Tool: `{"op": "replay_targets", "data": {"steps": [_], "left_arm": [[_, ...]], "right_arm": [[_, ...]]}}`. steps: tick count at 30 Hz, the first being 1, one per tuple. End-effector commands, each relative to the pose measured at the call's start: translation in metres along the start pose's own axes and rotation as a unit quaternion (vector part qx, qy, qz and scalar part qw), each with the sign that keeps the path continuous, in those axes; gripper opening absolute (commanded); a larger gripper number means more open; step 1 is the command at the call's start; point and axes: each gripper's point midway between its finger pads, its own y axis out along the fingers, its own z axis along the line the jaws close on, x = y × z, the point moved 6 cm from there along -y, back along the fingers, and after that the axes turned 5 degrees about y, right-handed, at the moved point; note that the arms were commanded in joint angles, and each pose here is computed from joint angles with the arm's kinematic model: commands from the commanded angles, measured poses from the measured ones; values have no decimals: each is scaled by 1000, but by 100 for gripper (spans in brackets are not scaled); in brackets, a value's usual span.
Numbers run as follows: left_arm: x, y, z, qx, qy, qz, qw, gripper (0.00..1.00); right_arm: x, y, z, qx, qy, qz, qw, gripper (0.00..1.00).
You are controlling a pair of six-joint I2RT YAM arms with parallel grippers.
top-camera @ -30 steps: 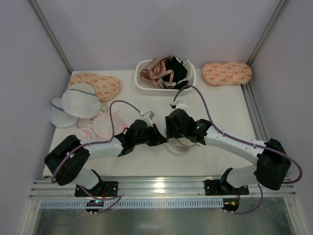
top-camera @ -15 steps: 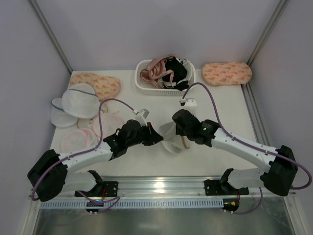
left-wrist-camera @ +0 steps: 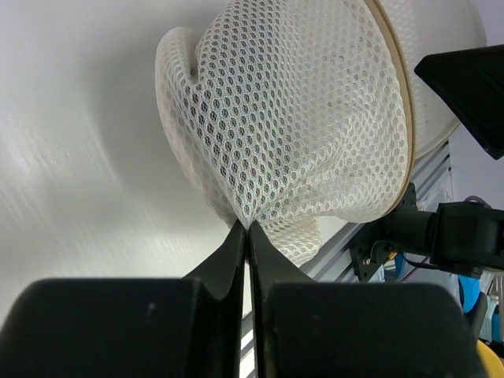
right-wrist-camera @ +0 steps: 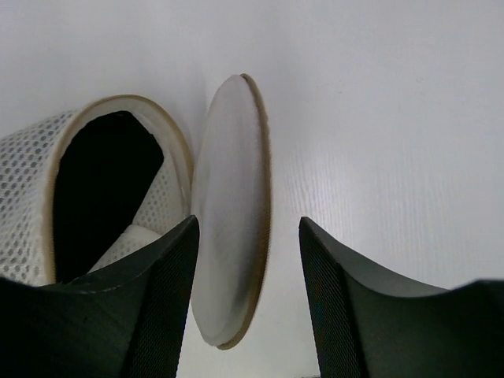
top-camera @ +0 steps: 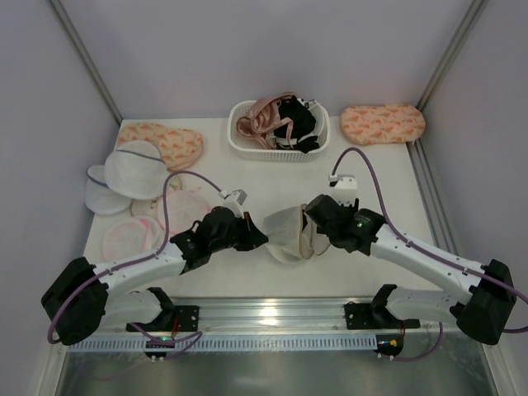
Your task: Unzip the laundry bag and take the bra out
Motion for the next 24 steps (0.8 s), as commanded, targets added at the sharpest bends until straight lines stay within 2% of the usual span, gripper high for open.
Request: {"op": "replay_targets", "data": {"steps": [1,6,9,14,15,16,17,18,19,21,24], "left_arm": [[2,-2,1,3,13,-8,1000,0],[-1,-3,5,11,8,-8,1000,0],[-5,-3,10,18,3,-7,1000,0],[-17,3,23,41,-11,5,999,0],[-19,5,26,48,-16,8,999,7],[-23,8,30,57,-18,12,998,37],[-25,8,33,63,-21,13,998,54],[-23,9,40,90,-31,-3,995,67],[-24,6,44,101,-33,-7,994,86],[-22,1,50,123,-41,-29,991,95],[-10,-15,49,134,-46,-69,988,98]], "right_arm": [[1,-1,-16,-46,11,-18,999,57],[12,-16,-52,-162,26,-56,985,57],[25,-30,-68,-204,39,-85,975,62],[38,-34,-53,-141,63,-97,983,66],[40,-32,-45,-114,66,-98,986,66],[30,-30,-42,-78,31,-72,994,66],[28,-29,-35,-45,32,-66,996,66],[33,-28,-20,-1,50,-76,996,66],[23,-26,-15,30,44,-54,997,66],[20,-23,-3,65,39,-48,996,66],[10,-15,7,84,22,-23,996,66]]}}
